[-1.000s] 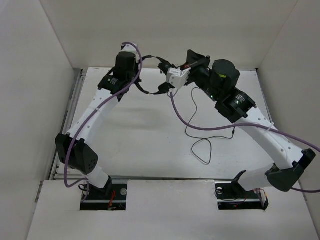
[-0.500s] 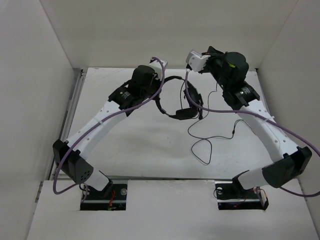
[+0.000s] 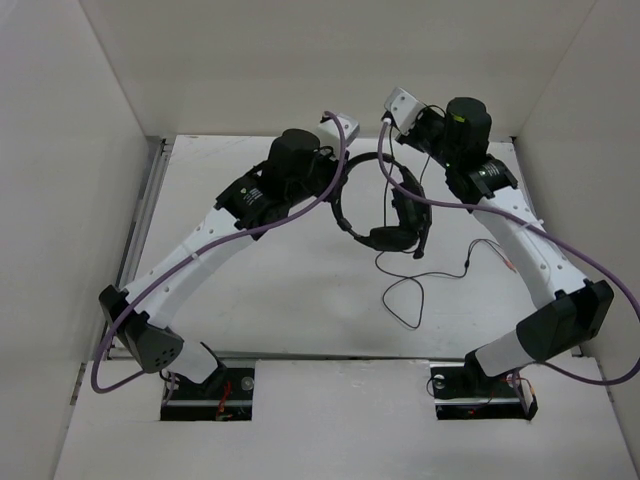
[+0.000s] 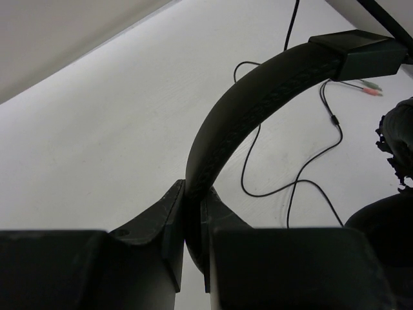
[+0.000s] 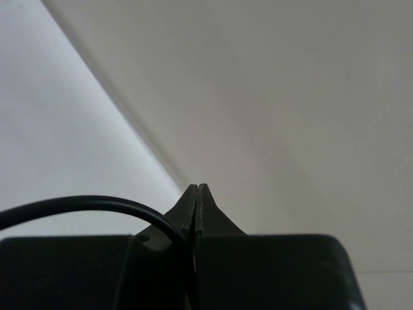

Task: Wrap the headphones

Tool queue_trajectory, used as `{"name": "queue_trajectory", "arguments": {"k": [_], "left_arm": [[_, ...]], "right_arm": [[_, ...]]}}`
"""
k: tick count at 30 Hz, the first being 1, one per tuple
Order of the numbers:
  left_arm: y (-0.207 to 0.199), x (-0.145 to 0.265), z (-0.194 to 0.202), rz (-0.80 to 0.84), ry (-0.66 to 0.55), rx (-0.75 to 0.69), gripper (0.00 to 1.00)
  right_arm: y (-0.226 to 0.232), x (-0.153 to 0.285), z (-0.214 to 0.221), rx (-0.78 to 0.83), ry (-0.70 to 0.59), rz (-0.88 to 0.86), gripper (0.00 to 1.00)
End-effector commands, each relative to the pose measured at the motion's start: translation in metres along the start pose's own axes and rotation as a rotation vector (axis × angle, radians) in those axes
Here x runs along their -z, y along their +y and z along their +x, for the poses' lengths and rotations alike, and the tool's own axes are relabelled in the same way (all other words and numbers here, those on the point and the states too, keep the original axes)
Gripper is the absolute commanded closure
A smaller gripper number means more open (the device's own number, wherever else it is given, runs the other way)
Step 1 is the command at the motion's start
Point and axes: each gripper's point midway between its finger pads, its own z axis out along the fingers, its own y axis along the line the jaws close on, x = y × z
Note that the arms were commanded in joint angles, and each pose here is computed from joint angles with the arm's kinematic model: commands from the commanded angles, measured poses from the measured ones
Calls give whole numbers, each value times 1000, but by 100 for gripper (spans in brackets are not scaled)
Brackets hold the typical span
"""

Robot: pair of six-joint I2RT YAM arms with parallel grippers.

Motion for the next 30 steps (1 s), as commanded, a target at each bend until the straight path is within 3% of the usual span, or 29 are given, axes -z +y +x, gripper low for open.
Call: {"name": "queue_trajectory", "arguments": {"k": [1,9,18,30], "left_arm": [[-10,17,-47,43,-137,9,100],[-9,22,-50,46,-149,28,100],[-31,37,-104,122,-259,44,100],[-51,44,-133,189,-314,91,100]], "right_arm": [[1,6,-17,-171,-65,-46,100],[7,12,-13,-501,-112,-142,100],[39,14,-23,-746,-167,-307,100],[45,33,-42,-1031,-278,-487,99]]}}
